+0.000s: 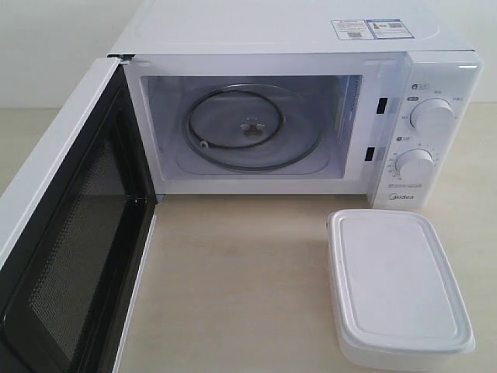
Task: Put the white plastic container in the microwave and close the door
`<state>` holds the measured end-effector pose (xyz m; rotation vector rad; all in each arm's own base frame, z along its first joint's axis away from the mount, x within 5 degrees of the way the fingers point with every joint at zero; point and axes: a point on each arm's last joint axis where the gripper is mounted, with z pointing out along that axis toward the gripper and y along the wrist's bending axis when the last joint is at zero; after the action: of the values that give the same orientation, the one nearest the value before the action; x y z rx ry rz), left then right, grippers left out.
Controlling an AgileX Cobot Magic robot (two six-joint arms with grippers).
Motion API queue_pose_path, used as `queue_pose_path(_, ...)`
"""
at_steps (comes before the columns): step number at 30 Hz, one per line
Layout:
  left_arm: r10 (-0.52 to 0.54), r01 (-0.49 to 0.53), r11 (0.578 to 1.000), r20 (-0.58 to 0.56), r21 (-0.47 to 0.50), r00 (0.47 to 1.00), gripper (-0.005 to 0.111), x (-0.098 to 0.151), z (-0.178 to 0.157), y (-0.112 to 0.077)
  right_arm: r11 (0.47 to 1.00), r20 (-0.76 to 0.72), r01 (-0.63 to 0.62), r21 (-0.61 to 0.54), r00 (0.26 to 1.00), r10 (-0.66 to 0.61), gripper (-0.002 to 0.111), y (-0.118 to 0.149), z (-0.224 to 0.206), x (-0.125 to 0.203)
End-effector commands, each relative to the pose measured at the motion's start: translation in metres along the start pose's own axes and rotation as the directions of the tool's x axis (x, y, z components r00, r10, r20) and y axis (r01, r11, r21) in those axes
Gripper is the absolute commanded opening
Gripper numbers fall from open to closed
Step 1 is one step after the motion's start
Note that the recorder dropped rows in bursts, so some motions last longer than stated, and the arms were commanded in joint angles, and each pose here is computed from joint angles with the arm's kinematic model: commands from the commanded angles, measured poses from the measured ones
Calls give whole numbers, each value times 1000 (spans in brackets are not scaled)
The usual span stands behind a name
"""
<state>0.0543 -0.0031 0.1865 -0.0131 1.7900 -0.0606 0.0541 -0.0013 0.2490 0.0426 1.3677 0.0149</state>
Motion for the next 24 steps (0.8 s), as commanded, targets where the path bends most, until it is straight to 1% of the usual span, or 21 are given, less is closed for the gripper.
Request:
queue_pose_path(1,-2,2,1000,2,6,1000,4,1,0,0,1000,-87,28,4,996,-27,0,0,12,-10)
queue_pose_path(6,-2,2,1000,2,6,1000,4,1,0,0,1000,-33,26,6,999,-26,0,0,15,-17)
queue_pose_path(9,-2,2,1000,2,6,1000,4,1,0,0,1000,12,-1,7,1000,1,0,0,16,-21)
queue_pose_path(15,-2,2,1000,2,6,1000,4,1,0,0,1000,18,-15,7,1000,15,0,0,16,-22)
queue_pose_path(18,-2,2,1000,2,6,1000,4,1,0,0,1000,-28,-15,8,1000,15,0,0,16,-18)
queue_pose_path(21,-2,2,1000,2,6,1000,4,1,0,0,999,-85,-29,12,996,30,0,0,17,-6)
queue_pose_path(24,-2,2,1000,2,6,1000,4,1,0,0,999,-128,-45,23,991,48,0,-2,21,15)
